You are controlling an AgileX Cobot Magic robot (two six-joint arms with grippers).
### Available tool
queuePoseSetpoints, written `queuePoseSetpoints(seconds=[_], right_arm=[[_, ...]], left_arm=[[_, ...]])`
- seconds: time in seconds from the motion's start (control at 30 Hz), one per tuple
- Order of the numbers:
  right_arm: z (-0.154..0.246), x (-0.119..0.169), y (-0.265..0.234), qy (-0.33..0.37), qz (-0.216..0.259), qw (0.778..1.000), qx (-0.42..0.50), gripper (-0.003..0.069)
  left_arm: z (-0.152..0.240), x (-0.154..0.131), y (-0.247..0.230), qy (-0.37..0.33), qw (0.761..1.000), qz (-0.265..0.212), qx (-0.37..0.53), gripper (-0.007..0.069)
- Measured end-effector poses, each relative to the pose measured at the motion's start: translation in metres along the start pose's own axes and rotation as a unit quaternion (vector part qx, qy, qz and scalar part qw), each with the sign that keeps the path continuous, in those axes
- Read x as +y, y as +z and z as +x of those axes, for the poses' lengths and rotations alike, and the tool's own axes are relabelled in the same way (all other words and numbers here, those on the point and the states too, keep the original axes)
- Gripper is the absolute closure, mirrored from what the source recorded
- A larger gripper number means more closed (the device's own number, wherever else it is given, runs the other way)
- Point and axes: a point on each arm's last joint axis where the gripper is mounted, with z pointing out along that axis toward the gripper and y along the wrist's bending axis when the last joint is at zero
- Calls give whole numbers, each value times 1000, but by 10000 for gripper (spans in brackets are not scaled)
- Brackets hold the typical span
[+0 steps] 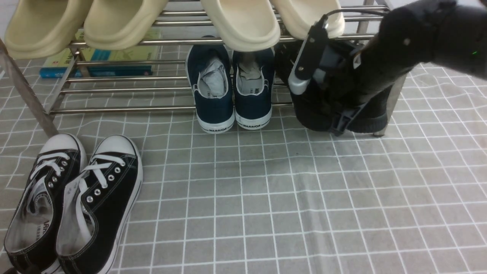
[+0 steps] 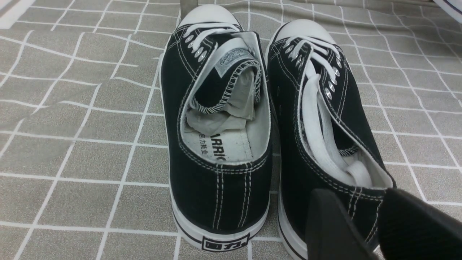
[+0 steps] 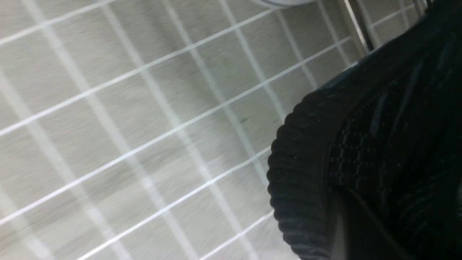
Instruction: Take the shoes off the shelf with your hand from the grey coffee tablecloth.
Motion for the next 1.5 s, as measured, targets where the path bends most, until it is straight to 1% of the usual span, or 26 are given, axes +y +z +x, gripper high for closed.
queuePoseSetpoints(seconds=[0.17,0.27,0.33,0.43,0.47,0.5,0.6,0.67,0.73,0.8,0.87,1.03,1.17,1.3,1.5], right_arm=[[-2,7,-34,25,-32,999,-12,545],[0,12,-45,32,-53,998,-7,545],[1,20,-61,36,-78,996,2,545],[-1,35,-88,40,-97,994,7,545],[-2,38,-90,41,-99,994,6,545],[-4,47,-107,41,-103,994,0,545],[-5,66,-135,45,-121,992,-1,545],[-6,74,-144,52,-128,990,0,545],[-9,87,-152,71,-136,988,1,545],[-12,98,-150,68,-142,988,9,545],[-13,111,-144,51,-149,987,23,545],[-11,130,-127,32,-168,984,56,545],[-7,135,-114,25,-172,982,80,545],[-2,136,-95,-7,-162,981,105,545],[-3,137,-70,-29,-150,983,103,545]], left_arm=[[0,0,0,0,1000,0,0,385],[0,0,0,0,1000,0,0,385],[0,0,0,0,1000,0,0,385],[0,0,0,0,1000,0,0,385],[0,0,0,0,1000,0,0,385],[0,0,0,0,1000,0,0,385],[0,0,0,0,1000,0,0,385],[0,0,0,0,1000,0,0,385],[0,0,0,0,1000,0,0,385],[0,0,0,0,1000,0,0,385],[0,0,0,0,1000,0,0,385],[0,0,0,0,1000,0,0,385],[0,0,0,0,1000,0,0,385],[0,0,0,0,1000,0,0,385],[0,0,0,0,1000,0,0,385]])
